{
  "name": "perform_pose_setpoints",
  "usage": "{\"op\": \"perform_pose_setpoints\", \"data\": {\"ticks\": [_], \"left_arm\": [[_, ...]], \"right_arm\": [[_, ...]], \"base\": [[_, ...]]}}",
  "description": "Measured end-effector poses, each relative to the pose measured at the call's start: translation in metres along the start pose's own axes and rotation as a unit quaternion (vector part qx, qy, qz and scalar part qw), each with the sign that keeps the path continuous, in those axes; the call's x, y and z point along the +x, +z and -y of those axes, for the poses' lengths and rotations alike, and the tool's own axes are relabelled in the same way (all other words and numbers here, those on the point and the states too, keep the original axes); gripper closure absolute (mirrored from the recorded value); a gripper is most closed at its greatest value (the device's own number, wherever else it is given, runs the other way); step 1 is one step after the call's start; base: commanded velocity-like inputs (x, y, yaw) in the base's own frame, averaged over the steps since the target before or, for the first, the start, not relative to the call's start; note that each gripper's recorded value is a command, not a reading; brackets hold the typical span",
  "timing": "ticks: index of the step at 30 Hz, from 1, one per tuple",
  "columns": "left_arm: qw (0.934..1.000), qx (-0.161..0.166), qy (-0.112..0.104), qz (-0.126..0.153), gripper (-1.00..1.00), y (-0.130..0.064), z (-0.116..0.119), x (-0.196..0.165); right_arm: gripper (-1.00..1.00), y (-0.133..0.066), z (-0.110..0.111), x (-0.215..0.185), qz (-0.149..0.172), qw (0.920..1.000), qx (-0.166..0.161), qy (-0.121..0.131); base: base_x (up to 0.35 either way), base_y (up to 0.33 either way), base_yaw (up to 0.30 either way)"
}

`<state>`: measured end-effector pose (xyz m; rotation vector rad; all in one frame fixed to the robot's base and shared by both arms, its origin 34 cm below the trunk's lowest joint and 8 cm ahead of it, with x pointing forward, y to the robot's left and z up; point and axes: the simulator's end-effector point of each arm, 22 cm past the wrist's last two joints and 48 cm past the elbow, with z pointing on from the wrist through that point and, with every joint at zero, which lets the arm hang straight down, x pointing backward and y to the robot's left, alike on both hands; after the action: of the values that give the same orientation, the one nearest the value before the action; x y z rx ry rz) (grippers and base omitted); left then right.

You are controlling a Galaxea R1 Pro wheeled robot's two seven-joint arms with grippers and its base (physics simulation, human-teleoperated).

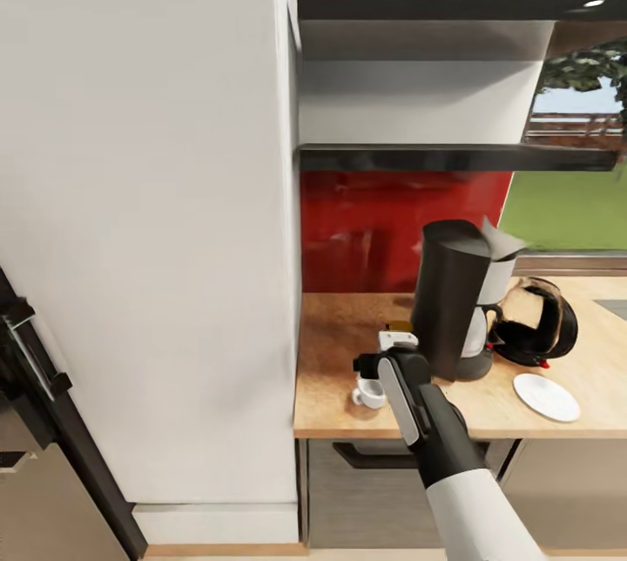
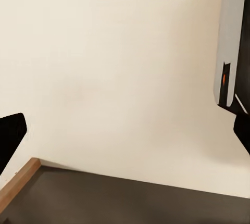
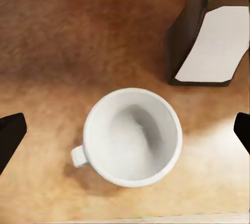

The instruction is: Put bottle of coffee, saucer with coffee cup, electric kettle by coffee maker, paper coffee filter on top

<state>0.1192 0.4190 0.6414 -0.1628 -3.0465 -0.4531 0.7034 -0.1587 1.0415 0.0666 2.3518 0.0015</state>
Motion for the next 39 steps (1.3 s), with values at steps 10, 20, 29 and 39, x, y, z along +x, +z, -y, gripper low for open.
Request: {"op": "perform_pose_setpoints", "data": {"ticks": [10, 20, 29, 39], "left_arm": [[1.0000, 0.000, 0.000, 0.000, -1.00, 0.000, 0.000, 0.000], [1.0000, 0.000, 0.000, 0.000, -1.00, 0.000, 0.000, 0.000], [1.0000, 0.000, 0.000, 0.000, -1.00, 0.000, 0.000, 0.000], [1.0000, -0.001, 0.000, 0.000, -1.00, 0.000, -0.001, 0.000]], "right_arm": [[-1.00, 0.007, 0.002, 0.012, -0.017, 0.9999, 0.002, 0.000], [-1.00, 0.010, 0.016, 0.013, -0.022, 0.9994, 0.008, 0.026], [-1.00, 0.011, 0.022, 0.014, -0.024, 0.9990, 0.010, 0.035], [-1.00, 0.014, 0.042, 0.018, -0.031, 0.9969, 0.019, 0.069]], "base": [[0.046, 0.097, 0.000], [0.022, 0.002, 0.000], [0.001, 0.000, 0.000], [0.000, 0.000, 0.000]]}}
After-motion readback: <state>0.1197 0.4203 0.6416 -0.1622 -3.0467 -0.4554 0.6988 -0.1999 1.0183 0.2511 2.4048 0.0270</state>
